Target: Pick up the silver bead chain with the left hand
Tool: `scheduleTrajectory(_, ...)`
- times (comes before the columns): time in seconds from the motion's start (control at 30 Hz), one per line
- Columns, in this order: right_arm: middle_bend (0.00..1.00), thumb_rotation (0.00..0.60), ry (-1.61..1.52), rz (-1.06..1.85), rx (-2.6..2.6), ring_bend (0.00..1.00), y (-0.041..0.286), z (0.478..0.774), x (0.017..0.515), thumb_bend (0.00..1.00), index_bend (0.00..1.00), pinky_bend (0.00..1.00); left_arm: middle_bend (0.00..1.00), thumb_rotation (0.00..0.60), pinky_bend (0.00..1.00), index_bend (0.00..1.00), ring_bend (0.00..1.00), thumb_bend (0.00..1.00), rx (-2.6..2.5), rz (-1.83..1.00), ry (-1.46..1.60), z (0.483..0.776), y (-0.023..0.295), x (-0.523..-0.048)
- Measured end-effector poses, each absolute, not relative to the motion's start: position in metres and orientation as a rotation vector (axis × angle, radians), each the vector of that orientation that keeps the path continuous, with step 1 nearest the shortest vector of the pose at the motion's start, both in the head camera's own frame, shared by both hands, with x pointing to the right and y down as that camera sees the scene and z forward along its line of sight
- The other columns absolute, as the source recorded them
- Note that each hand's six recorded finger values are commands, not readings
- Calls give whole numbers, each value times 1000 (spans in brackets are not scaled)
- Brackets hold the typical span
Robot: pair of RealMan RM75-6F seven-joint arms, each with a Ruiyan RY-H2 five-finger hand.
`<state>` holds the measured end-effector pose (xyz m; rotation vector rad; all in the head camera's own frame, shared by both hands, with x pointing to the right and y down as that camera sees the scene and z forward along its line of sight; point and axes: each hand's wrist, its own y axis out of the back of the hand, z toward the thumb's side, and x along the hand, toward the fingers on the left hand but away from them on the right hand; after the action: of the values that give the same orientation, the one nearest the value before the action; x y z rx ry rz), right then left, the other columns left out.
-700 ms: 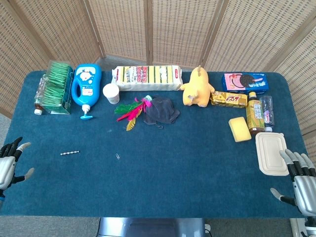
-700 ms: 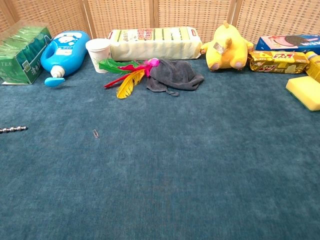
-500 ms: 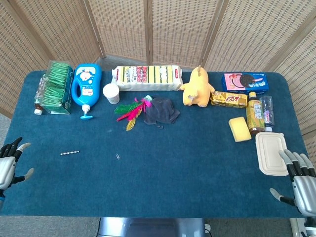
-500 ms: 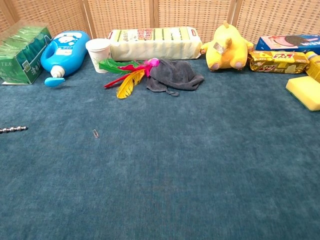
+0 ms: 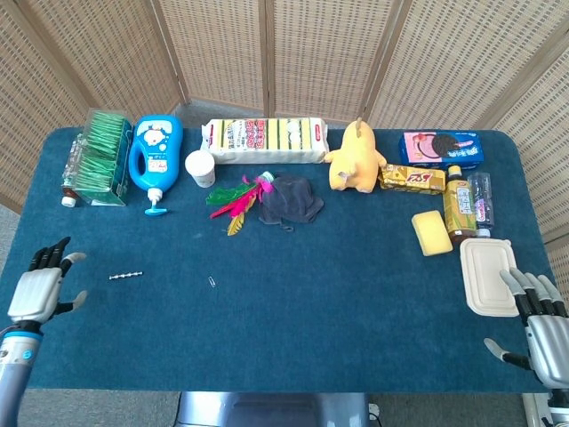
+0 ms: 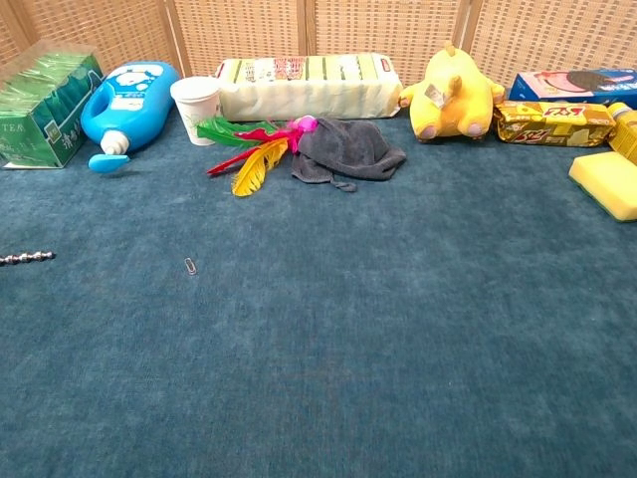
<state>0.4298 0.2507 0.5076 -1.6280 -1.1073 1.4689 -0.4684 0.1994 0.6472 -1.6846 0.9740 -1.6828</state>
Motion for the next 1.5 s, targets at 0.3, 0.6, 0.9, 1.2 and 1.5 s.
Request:
scheduleTrajectory(0.3, 0, 600, -1084, 1480, -1644, 97, 252, 513, 428, 0, 0, 0, 0, 600, 0, 282, 0, 598, -1610, -1715, 857, 668, 183, -422)
scheduleTrajectory(0.6, 0, 600, -1089, 1479, -1649, 99, 251, 513, 428, 0, 0, 0, 0, 600, 0, 303, 0, 615, -1624, -1782, 841, 697, 183, -392)
scheduleTrajectory(0.9, 0, 600, -1093, 1481, -1650, 100, 251, 513, 429, 0, 0, 0, 0, 600, 0, 346, 0, 616, -1625, -1785, 862, 702, 179, -388)
scheduleTrajectory(1.2, 0, 600, -1087, 1480, -1672, 100, 252, 514, 427, 0, 0, 0, 0, 600, 0, 380, 0, 616, -1640, -1814, 833, 715, 182, -379)
scheduleTrajectory(1.5, 0, 600, -1093, 1482, -1672, 101, 251, 513, 429, 0, 0, 0, 0, 600, 0, 422, 0, 616, -1626, -1805, 831, 715, 178, -372)
